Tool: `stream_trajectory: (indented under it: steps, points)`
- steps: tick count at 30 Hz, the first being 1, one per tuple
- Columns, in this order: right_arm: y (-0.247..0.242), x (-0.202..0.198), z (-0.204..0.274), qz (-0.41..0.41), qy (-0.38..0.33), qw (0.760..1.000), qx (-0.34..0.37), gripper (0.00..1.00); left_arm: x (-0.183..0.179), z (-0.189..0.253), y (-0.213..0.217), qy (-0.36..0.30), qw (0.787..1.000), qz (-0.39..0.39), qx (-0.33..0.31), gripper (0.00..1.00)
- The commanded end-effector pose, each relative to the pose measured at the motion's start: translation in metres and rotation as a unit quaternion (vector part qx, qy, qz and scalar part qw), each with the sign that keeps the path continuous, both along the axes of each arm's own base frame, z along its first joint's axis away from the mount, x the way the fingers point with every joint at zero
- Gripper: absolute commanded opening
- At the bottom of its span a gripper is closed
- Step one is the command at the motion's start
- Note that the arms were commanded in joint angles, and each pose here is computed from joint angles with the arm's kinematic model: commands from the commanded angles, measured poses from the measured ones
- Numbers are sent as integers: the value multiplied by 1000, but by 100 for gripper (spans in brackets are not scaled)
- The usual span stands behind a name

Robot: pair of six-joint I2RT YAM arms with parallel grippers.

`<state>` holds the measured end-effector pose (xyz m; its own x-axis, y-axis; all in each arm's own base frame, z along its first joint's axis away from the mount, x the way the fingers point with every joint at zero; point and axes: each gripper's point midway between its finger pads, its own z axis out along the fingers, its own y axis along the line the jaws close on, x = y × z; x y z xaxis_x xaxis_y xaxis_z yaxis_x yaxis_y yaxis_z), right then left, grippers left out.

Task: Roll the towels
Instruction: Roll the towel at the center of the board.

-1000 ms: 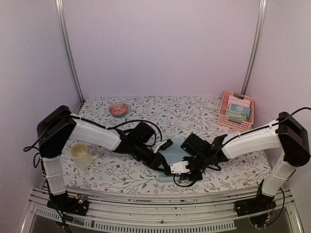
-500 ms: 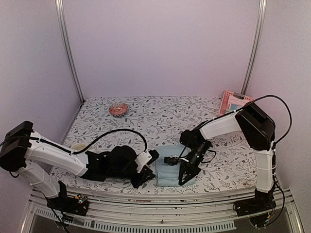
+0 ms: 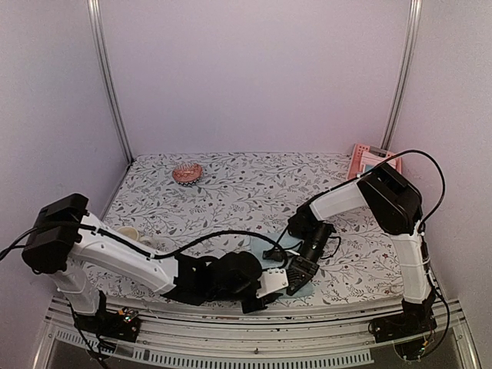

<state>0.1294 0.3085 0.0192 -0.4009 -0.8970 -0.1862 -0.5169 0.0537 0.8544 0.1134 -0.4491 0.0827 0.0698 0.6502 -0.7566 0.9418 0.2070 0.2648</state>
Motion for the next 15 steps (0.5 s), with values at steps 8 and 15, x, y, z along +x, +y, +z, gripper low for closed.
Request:
stream_trajectory:
  steps: [8,15]
  points:
    - [-9,-3,-15,12,6,1000,-15,6,13,-53,-8,-70,989,-25,126,31]
    - [-6,-2,-13,9,8,1000,-5,6,14,-65,-5,-59,987,-29,144,20]
